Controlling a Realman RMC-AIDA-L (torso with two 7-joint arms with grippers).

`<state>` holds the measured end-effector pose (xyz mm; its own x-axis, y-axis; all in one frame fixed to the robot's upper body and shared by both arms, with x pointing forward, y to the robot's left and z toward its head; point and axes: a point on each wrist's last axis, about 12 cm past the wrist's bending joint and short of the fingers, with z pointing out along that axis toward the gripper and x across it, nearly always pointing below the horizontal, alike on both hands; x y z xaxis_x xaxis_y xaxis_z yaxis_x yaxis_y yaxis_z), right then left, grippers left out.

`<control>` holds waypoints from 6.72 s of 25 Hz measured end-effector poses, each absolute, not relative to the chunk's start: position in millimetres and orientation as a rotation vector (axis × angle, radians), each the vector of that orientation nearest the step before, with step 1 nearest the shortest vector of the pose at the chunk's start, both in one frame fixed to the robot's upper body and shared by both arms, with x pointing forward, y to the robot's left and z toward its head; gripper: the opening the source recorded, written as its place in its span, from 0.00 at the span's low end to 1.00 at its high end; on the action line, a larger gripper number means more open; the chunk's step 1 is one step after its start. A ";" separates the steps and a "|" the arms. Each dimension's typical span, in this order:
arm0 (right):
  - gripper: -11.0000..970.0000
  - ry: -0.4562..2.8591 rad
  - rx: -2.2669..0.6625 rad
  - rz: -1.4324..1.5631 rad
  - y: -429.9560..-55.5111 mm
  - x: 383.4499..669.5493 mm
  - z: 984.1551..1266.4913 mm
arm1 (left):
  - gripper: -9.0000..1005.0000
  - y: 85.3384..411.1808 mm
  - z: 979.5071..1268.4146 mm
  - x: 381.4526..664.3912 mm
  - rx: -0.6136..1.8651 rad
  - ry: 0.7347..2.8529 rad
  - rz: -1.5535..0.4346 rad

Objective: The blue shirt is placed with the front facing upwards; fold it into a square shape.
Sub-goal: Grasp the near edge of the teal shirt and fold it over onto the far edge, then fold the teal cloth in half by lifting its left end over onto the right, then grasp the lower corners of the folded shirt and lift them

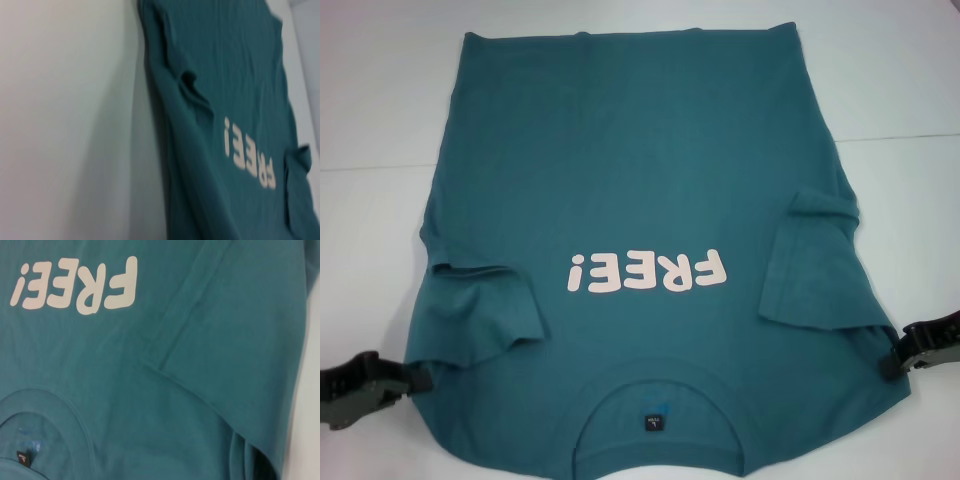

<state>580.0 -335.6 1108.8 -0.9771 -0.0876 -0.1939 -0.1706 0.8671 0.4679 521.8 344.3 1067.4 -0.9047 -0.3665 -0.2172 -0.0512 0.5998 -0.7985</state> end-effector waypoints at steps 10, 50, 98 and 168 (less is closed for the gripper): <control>0.05 2.953 -0.245 0.730 -351.1 569.1 1121.3 | 0.05 347.5 1079.9 511.5 -0.183 2.578 -1.217; 0.05 2.734 -0.151 0.754 -341.6 595.3 1142.0 | 0.06 317.4 1118.5 581.6 -0.082 2.614 -1.170; 0.05 2.297 -0.036 0.257 -276.9 700.5 1146.2 | 0.08 229.4 1143.9 700.5 -0.009 2.263 -0.514; 0.60 2.289 -0.092 0.095 -283.5 702.2 1142.6 | 0.74 264.6 1130.5 685.1 -0.140 2.212 -0.401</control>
<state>702.2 -283.5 1142.6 -0.6582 -0.0350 -0.7520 -0.0974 0.9945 0.0389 685.1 264.6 1130.5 -0.6240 -0.2379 -0.7444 0.0385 0.9420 -0.3333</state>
